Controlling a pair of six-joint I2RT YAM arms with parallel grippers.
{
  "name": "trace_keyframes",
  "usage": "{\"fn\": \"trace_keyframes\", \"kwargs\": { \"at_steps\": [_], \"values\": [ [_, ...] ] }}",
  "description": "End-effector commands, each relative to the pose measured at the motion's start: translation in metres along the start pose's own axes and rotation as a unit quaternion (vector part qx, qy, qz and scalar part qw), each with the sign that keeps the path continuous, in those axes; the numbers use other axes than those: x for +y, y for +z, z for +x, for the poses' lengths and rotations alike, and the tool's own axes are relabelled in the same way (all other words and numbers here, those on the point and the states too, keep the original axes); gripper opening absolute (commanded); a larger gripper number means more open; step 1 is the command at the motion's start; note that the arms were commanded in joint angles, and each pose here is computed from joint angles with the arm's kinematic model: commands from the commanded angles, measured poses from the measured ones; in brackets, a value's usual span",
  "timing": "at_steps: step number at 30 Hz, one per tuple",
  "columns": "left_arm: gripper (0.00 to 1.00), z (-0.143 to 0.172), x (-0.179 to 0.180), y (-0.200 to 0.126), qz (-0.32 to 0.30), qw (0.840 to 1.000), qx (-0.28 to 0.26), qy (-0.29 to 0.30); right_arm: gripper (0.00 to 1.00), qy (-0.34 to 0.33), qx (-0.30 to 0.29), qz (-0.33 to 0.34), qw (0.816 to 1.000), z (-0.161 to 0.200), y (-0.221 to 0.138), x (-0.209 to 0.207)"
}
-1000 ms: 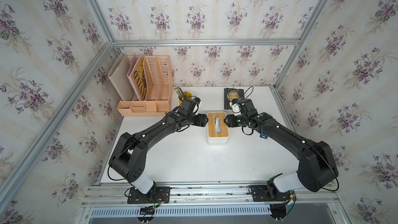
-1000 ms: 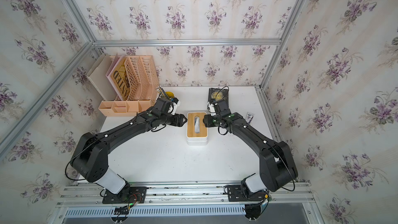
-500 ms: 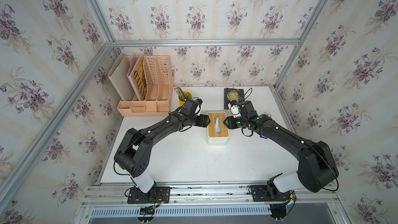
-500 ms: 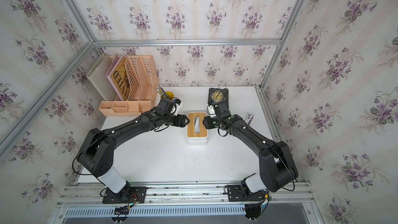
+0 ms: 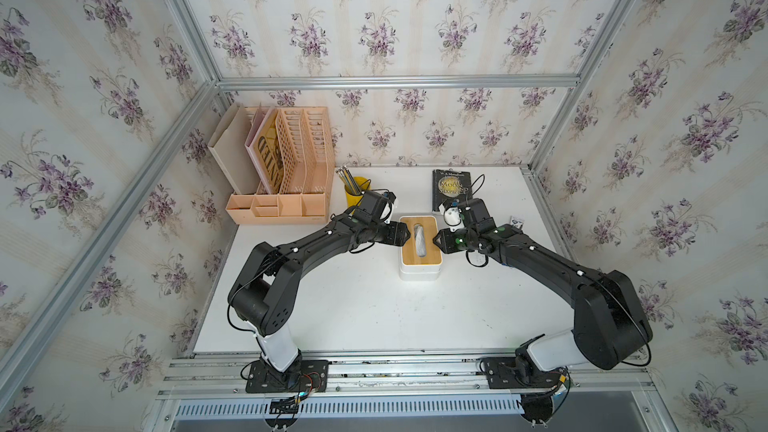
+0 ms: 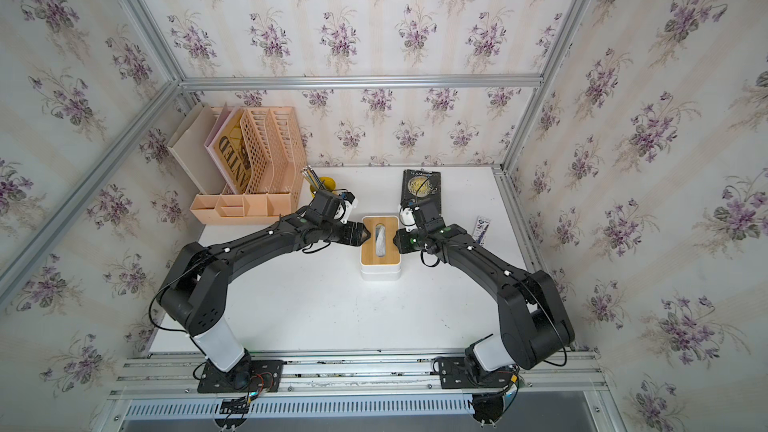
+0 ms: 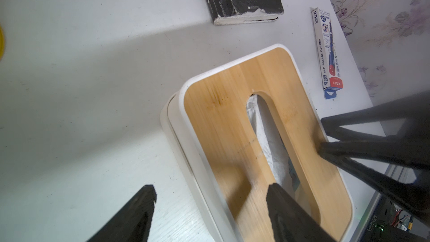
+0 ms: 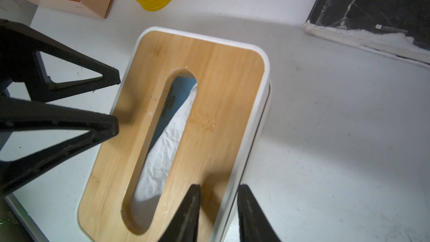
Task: Put the tissue paper into the tissue box
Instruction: Close the box lid on the tissue box.
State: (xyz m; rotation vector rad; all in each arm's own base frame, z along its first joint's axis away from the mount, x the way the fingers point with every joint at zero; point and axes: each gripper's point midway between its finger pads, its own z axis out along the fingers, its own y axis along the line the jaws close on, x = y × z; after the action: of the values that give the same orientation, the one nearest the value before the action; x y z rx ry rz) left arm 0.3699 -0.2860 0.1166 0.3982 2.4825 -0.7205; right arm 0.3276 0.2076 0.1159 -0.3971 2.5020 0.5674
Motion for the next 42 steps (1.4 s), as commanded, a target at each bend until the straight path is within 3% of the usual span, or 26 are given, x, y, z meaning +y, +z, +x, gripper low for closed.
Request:
{"fn": "trace_keyframes", "kwargs": {
  "at_steps": [1,16,19,27,42],
  "values": [
    [0.8,-0.001,0.0,0.003,0.004,1.0,-0.001,0.005,0.31,-0.001,0.003,0.0,1.0,0.002,0.002,0.0],
    [0.79,0.01,0.008,0.015,0.0,1.0,0.007,0.002,0.27,0.002,0.02,0.009,1.0,0.013,0.009,-0.007],
    [0.79,-0.001,0.004,0.008,0.001,1.0,-0.005,0.01,0.29,-0.002,0.004,0.004,1.0,0.0,0.003,-0.001],
    [0.79,-0.043,-0.001,-0.007,-0.015,0.999,-0.037,0.034,0.46,-0.025,-0.027,0.009,0.999,-0.044,-0.01,0.007],
    [0.78,-0.051,0.024,0.013,-0.039,0.998,-0.036,0.03,0.44,-0.006,-0.027,0.029,0.999,-0.064,0.021,-0.026]
  ]
}}
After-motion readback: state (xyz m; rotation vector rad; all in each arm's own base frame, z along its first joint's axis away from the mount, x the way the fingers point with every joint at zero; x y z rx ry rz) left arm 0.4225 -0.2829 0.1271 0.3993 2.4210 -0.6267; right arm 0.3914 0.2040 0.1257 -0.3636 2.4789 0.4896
